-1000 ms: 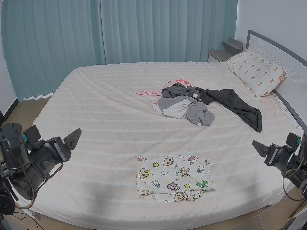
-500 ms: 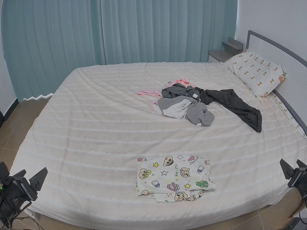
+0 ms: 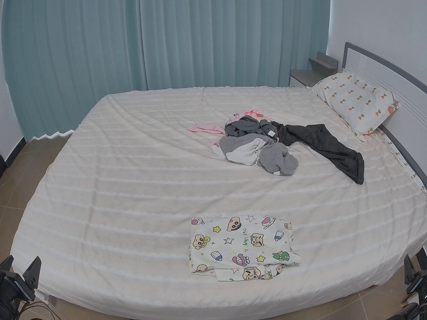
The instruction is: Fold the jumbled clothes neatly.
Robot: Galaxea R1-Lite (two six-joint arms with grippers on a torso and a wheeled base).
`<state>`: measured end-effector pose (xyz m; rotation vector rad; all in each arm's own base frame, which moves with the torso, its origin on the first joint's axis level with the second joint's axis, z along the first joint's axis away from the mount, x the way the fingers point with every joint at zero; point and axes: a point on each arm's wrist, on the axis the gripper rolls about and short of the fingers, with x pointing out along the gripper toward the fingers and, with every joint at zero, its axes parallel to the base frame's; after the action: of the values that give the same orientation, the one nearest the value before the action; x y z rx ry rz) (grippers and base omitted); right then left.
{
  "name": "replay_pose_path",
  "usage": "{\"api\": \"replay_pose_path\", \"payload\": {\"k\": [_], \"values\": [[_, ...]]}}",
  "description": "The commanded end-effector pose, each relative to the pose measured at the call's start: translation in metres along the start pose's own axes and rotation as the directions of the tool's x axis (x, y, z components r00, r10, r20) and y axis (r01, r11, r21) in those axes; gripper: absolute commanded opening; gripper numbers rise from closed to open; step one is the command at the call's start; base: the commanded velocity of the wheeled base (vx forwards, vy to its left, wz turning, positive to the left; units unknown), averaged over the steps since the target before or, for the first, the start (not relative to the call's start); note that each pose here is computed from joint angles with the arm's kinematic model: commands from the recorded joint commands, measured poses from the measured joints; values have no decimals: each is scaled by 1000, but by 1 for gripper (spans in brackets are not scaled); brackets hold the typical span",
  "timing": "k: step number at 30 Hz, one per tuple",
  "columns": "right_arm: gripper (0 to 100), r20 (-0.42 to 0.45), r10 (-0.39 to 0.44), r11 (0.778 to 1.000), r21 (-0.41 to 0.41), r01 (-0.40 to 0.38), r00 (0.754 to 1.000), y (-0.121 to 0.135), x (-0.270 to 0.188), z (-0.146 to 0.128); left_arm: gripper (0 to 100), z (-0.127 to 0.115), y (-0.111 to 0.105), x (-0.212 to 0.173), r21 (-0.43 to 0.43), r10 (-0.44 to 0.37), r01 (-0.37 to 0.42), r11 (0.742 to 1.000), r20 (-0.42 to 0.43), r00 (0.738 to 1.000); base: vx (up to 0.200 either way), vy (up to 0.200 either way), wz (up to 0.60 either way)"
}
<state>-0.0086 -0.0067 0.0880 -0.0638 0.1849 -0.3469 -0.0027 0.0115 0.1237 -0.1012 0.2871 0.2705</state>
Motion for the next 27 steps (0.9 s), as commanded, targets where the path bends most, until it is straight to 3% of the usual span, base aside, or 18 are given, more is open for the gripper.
{"api": "replay_pose_path", "payload": {"k": [1, 4, 8, 16, 21, 23, 27], "values": [[100, 110, 8, 1000, -24, -5, 994, -2, -10, -4, 100, -20, 15, -24, 36, 48, -54, 998, 156, 987, 0, 0, 0], [100, 115, 52, 998, -33, -48, 992, -1, -9, -5, 100, -14, 15, -29, 18, 57, -62, 998, 179, 982, 0, 0, 0], [100, 122, 131, 990, -64, -124, 984, 1, -10, -4, 100, -10, 10, -30, -1, 144, -146, 989, 159, 977, 0, 0, 0], [100, 123, 235, 971, -83, -226, 964, 3, -10, -4, 100, -20, 11, -28, -31, 160, -158, 987, 150, 976, 0, 0, 0], [100, 126, 242, 969, -79, -233, 962, 4, -10, -5, 100, -37, 11, -25, -36, 190, -186, 982, 156, 969, 0, 0, 0], [100, 125, 242, 969, -78, -234, 962, 4, -10, -5, 100, -46, 10, -23, -22, 138, -136, 990, 174, 975, 0, 0, 0], [100, 125, 244, 969, -77, -236, 962, 4, -10, -5, 100, -46, 8, -18, -32, 121, -117, 993, 223, 967, 0, 0, 0]]}}
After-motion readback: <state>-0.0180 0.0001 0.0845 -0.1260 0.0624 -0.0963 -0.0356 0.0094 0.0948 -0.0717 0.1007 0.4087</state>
